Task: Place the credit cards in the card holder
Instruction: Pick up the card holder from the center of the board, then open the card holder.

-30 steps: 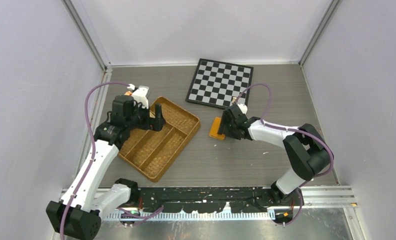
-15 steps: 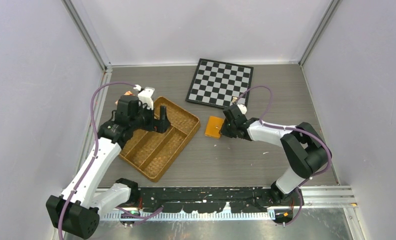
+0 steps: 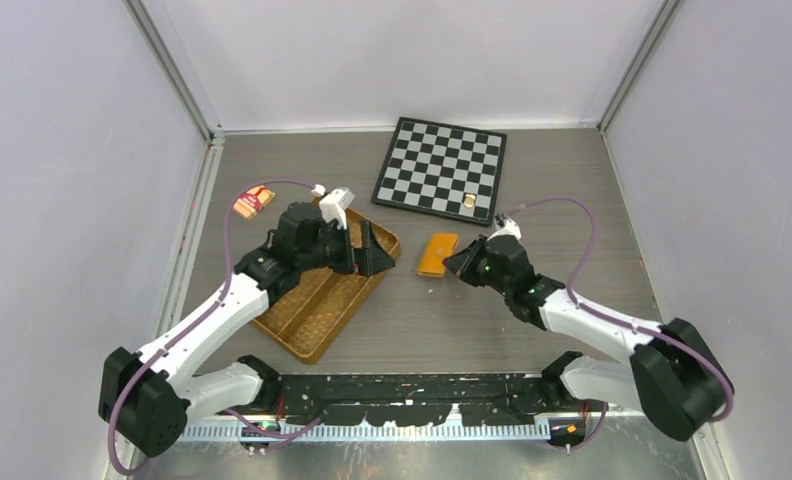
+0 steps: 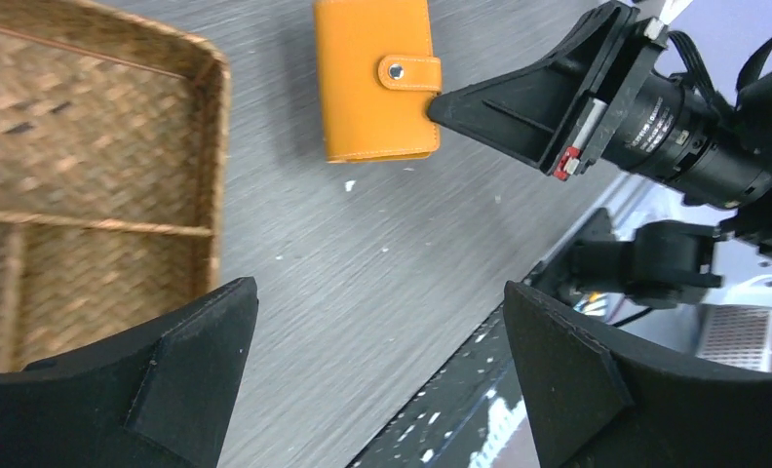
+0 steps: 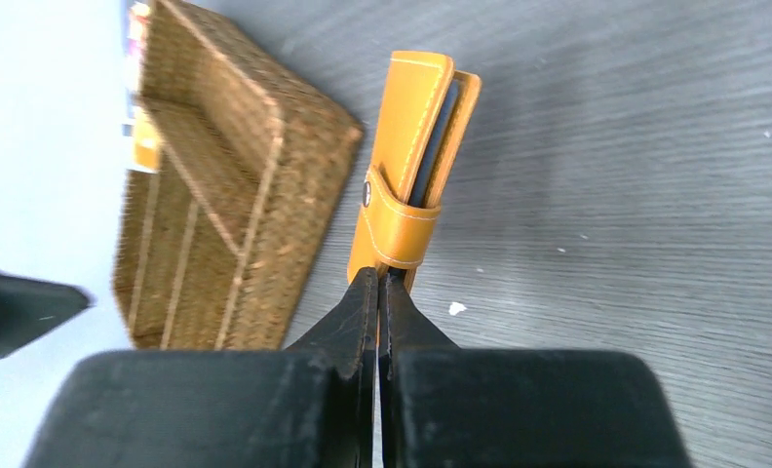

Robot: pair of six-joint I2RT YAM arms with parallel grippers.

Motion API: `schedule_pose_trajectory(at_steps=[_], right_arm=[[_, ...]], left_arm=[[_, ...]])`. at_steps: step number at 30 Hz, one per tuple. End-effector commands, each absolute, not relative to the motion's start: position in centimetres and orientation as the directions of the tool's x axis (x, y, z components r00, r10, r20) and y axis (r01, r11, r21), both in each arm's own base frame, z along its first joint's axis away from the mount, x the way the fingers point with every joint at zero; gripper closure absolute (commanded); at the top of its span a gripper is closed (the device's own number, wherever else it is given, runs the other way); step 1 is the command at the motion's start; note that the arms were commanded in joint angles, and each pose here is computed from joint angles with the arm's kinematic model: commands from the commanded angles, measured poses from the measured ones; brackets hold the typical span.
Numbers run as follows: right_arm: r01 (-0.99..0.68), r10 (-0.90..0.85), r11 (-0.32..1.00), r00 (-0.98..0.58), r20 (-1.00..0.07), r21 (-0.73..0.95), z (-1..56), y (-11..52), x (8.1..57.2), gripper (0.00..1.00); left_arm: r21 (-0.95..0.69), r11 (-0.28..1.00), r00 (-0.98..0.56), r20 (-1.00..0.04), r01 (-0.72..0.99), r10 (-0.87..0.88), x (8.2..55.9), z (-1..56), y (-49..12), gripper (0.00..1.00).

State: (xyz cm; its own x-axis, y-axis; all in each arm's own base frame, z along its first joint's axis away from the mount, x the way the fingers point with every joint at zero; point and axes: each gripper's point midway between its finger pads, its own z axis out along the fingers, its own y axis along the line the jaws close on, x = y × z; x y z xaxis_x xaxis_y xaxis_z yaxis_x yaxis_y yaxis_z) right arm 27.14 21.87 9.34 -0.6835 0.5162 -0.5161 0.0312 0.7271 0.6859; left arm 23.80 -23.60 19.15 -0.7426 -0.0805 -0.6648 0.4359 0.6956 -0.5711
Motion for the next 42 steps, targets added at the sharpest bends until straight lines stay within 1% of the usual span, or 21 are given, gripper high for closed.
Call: schedule_pose_trajectory(at_steps=[1, 6, 9, 13, 17, 22, 26, 32, 34, 36, 37, 38, 40, 42], right_arm=[[-0.11, 0.601, 0.614, -0.577, -0.553, 0.782, 15.2, 22.5, 27.7, 1.0], [-0.208, 0.637, 0.539, -0.533, -0.557, 0.816, 18.1, 22.5, 26.8, 1.0], [-0.293, 0.643, 0.474, -0.528, -0.554, 0.83, 20.6, 23.0, 25.8, 1.0], [-0.404, 0.649, 0.396, -0.513, -0.562, 0.825, 24.3, 23.4, 24.6, 1.0], [-0.481, 0.639, 0.33, -0.52, -0.567, 0.812, 27.1, 24.1, 23.5, 1.0], [-0.537, 0.631, 0.259, -0.535, -0.562, 0.803, 29.0, 24.8, 22.6, 1.0], [-0.561, 0.624, 0.213, -0.552, -0.553, 0.8, 29.9, 25.2, 22.1, 1.0], [-0.581, 0.609, 0.184, -0.566, -0.556, 0.793, 30.5, 25.6, 21.7, 1.0], [-0.581, 0.602, 0.181, -0.572, -0.557, 0.793, 30.5, 25.8, 21.6, 1.0], [-0.581, 0.599, 0.178, -0.576, -0.556, 0.794, 30.4, 25.9, 21.6, 1.0], [-0.583, 0.597, 0.175, -0.578, -0.556, 0.793, 30.4, 25.9, 21.6, 0.99], [-0.582, 0.594, 0.174, -0.581, -0.556, 0.794, 30.3, 26.0, 21.6, 0.99], [-0.58, 0.59, 0.176, -0.585, -0.557, 0.795, 30.1, 26.1, 21.7, 1.0], [-0.576, 0.586, 0.184, -0.586, -0.56, 0.796, 29.8, 26.2, 21.7, 0.99]], left_arm=[[-0.686, 0.552, -0.723, -0.66, 0.473, -0.201, 24.2, 22.9, -26.4, 0.0], [-0.74, 0.488, -0.74, -0.626, 0.462, -0.248, 24.0, 23.5, -27.2, 0.0], [-0.756, 0.471, -0.746, -0.612, 0.455, -0.263, 23.9, 23.5, -27.4, 0.0], [-0.773, 0.44, -0.747, -0.602, 0.457, -0.283, 23.9, 24.4, -27.6, 0.0], [-0.794, 0.376, -0.747, -0.592, 0.478, -0.301, 23.7, 26.1, -28.3, 0.0], [-0.819, 0.32, -0.773, -0.563, 0.476, -0.292, 23.4, 26.5, -29.0, 0.13], [-0.835, 0.303, -0.791, -0.54, 0.459, -0.289, 23.4, 26.1, -29.4, 0.15], [-0.846, 0.285, -0.804, -0.523, 0.45, -0.283, 23.6, 26.0, -29.9, 0.18], [-0.849, 0.271, -0.805, -0.521, 0.454, -0.283, 23.5, 26.2, -30.1, 0.23], [-0.85, 0.256, -0.806, -0.521, 0.46, -0.281, 23.5, 26.4, -30.3, 0.34], [-0.851, 0.242, -0.806, -0.521, 0.466, -0.281, 23.5, 26.7, -30.5, 0.44], [-0.853, 0.226, -0.809, -0.519, 0.47, -0.276, 23.3, 26.9, -30.6, 0.48], [-0.856, 0.198, -0.811, -0.516, 0.478, -0.275, 23.2, 27.3, -30.9, 0.54], [-0.857, 0.191, -0.811, -0.516, 0.479, -0.276, 23.3, 27.3, -31.0, 0.65]])
